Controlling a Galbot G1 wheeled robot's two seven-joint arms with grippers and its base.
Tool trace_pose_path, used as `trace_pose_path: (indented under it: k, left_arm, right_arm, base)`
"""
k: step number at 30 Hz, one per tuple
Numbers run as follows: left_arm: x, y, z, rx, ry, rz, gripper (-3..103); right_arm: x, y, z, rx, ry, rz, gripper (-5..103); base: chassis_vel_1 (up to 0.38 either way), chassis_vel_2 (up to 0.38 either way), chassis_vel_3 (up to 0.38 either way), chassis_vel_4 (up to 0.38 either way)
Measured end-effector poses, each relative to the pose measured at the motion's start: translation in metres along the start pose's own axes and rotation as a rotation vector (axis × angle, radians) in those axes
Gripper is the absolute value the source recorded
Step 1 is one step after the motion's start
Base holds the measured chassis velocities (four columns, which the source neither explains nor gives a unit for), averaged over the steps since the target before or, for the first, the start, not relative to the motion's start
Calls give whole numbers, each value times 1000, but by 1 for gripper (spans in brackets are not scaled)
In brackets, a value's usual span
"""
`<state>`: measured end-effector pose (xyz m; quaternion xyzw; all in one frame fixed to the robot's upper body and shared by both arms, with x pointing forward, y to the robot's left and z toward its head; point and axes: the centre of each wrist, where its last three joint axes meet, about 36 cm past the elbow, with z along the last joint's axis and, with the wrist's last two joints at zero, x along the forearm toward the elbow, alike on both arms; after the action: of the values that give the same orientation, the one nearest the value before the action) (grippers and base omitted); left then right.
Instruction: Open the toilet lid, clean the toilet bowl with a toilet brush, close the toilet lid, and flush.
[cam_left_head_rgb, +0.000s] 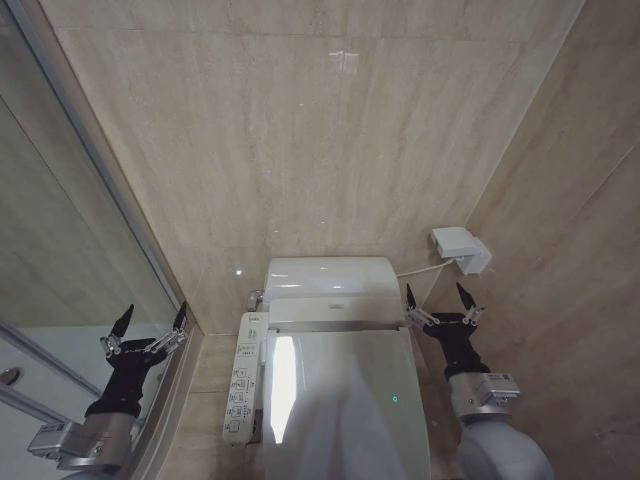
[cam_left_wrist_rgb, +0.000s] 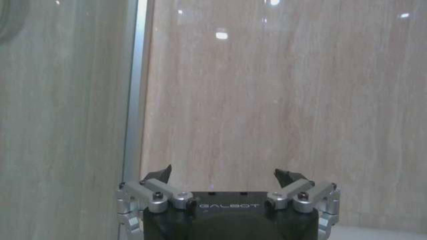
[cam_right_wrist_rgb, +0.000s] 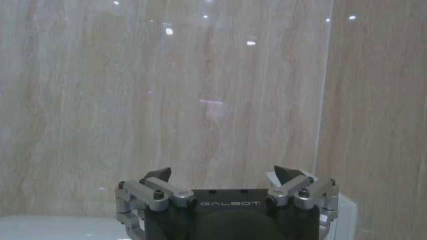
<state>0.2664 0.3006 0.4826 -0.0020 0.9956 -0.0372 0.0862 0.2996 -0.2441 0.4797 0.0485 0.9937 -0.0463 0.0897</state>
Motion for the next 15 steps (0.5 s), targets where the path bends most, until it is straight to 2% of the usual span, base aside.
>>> trace_pose_path:
  k: [15]
  left_arm:
    - [2, -14, 1, 3, 25, 46, 100]
  right_arm:
    - [0, 0, 0, 0, 0, 0, 100]
  base:
    - [0, 0, 0, 0]
